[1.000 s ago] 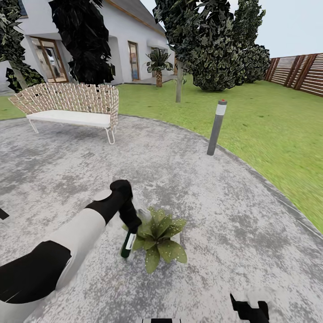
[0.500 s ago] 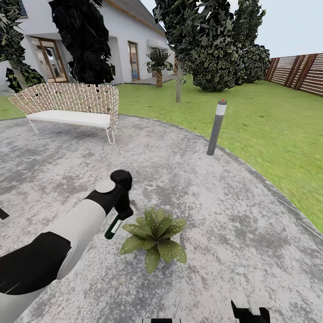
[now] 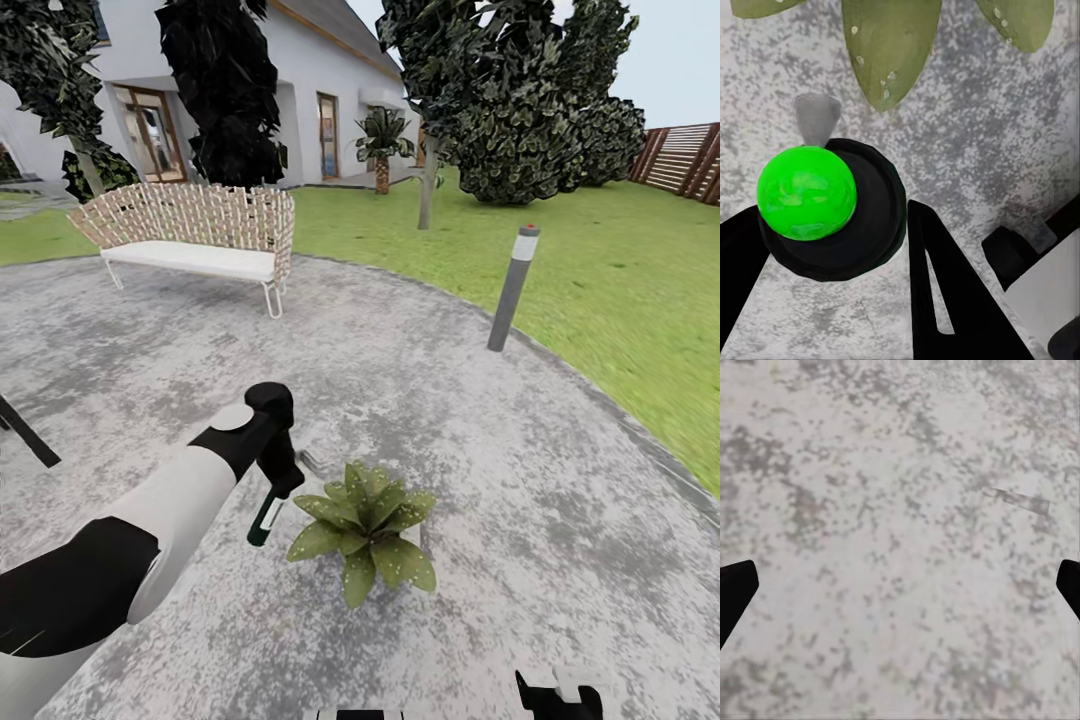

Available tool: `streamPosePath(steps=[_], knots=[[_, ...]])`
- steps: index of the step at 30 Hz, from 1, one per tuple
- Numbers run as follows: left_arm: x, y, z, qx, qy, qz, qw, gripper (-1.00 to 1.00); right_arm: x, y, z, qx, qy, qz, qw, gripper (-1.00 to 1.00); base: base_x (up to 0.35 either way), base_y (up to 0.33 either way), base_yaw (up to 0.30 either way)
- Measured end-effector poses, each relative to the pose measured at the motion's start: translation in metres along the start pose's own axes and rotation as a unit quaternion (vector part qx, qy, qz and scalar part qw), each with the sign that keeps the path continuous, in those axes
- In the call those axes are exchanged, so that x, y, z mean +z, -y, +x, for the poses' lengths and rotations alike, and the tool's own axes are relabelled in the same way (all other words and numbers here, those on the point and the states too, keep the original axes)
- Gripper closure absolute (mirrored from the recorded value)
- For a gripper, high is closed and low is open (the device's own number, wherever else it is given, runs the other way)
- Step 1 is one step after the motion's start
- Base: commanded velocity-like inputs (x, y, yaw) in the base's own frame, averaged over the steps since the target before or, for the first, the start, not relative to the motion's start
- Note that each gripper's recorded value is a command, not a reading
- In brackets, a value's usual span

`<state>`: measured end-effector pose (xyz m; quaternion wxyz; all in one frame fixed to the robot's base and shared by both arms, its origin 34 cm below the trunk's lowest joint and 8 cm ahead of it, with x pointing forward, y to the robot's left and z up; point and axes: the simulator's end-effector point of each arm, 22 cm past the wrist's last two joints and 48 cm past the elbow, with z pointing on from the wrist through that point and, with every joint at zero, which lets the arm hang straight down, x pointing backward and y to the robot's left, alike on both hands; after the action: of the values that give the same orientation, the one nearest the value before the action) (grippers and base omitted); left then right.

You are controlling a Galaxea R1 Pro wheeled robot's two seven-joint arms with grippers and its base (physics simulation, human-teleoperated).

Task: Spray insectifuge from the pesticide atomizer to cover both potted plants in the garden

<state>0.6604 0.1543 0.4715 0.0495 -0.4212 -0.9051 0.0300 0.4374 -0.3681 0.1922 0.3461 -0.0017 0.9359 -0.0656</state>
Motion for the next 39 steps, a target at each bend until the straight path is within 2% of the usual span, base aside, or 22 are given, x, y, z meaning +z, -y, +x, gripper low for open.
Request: streamPosePath(steps=[11, 18, 26, 36, 39], knots=[[0.002, 0.000, 0.002, -0.001, -0.001, 0.003, 1.0000, 1.00, 0.000, 0.001, 0.000, 0.000, 0.000, 0.001, 1.0000, -1.00, -0.159, -0.214, 0.074], [0.013, 0.004, 0.009, -0.002, -0.010, 0.008, 0.9999, 1.00, 0.000, 0.000, 0.000, 0.000, 0.000, 0.000, 1.0000, -1.00, -0.061, -0.052, 0.066], [0.014, 0.004, 0.009, -0.003, -0.010, 0.008, 0.9999, 1.00, 0.000, 0.000, 0.001, 0.000, 0.000, 0.000, 1.0000, -1.00, -0.185, -0.205, 0.207], [0.014, -0.005, 0.018, -0.011, -0.015, 0.005, 0.9998, 1.00, 0.000, 0.000, 0.000, 0.000, 0.000, 0.000, 1.0000, -1.00, -0.203, -0.174, 0.009], [0.020, -0.003, 0.023, -0.014, -0.019, 0.008, 0.9997, 1.00, 0.000, 0.000, 0.000, 0.000, 0.000, 0.000, 1.0000, -1.00, -0.027, -0.020, 0.000]])
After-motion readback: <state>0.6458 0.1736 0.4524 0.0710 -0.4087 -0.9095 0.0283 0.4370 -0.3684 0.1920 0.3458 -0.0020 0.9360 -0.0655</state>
